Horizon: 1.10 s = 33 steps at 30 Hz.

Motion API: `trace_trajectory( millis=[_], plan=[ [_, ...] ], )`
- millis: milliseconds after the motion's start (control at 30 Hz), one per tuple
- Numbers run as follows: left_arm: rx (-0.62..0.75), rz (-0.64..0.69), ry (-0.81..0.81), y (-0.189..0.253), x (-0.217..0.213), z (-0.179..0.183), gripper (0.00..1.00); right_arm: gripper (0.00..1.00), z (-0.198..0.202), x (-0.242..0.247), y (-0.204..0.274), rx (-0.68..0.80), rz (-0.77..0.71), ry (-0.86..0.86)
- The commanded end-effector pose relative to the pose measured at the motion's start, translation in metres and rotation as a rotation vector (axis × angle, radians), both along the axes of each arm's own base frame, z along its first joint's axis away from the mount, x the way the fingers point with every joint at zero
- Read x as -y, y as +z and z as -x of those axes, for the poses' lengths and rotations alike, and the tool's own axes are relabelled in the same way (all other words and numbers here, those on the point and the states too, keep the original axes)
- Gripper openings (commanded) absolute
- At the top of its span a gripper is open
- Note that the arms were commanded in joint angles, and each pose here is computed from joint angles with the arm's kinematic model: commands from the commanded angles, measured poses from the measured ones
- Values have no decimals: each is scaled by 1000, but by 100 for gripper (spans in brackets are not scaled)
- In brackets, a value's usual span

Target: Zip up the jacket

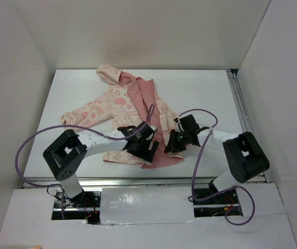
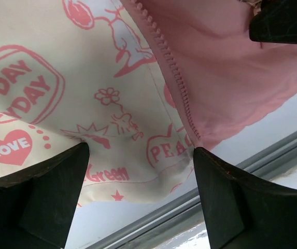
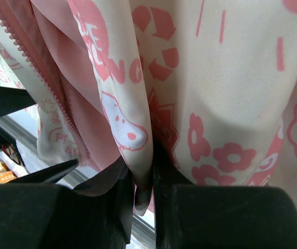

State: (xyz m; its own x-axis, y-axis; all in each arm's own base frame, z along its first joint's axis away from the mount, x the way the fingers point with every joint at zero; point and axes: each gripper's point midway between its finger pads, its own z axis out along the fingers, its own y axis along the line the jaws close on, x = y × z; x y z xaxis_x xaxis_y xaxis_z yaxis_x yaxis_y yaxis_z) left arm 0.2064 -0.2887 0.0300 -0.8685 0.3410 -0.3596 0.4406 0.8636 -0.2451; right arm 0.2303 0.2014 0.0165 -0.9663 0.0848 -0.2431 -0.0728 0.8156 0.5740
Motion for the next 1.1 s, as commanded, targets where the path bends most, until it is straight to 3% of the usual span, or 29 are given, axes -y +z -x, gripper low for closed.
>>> trace_trajectory(
  millis=[0, 167, 267, 367, 500, 633, 733, 767, 833, 933, 1067],
  plan=[
    [-30, -104, 33, -13, -7, 6, 94, 0, -9, 7, -1, 26, 33, -22],
    [-66, -178, 46, -27, -8, 12, 88, 0, -9, 10, -1, 31, 42, -32],
    [-64, -220, 86, -29, -15, 12, 78, 0, -9, 13, -2, 29, 49, -38],
    [-35, -246, 132, -23, -22, 7, 56, 0, -10, 14, -4, 24, 54, -48],
    [10, -227, 164, -7, -27, 3, 49, 0, -13, 25, -9, 7, 90, -95],
    [55, -110, 183, 21, -28, -7, 42, 0, -15, 39, -14, -20, 101, -160],
    [96, -25, 190, 38, -28, -13, 26, 0, -17, 51, -19, -47, 123, -213],
    [106, 2, 188, 41, -27, -14, 10, 0, -16, 53, -21, -56, 129, -222],
    [113, 60, 162, 49, -26, -10, 0, 0, -16, 57, -24, -68, 129, -237],
    [137, 121, 149, 60, -24, -11, 0, 0, -17, 61, -24, -67, 140, -253],
    [157, 162, 261, 73, -34, -23, 0, 0, -19, 61, -20, -22, 136, -252]
  ],
)
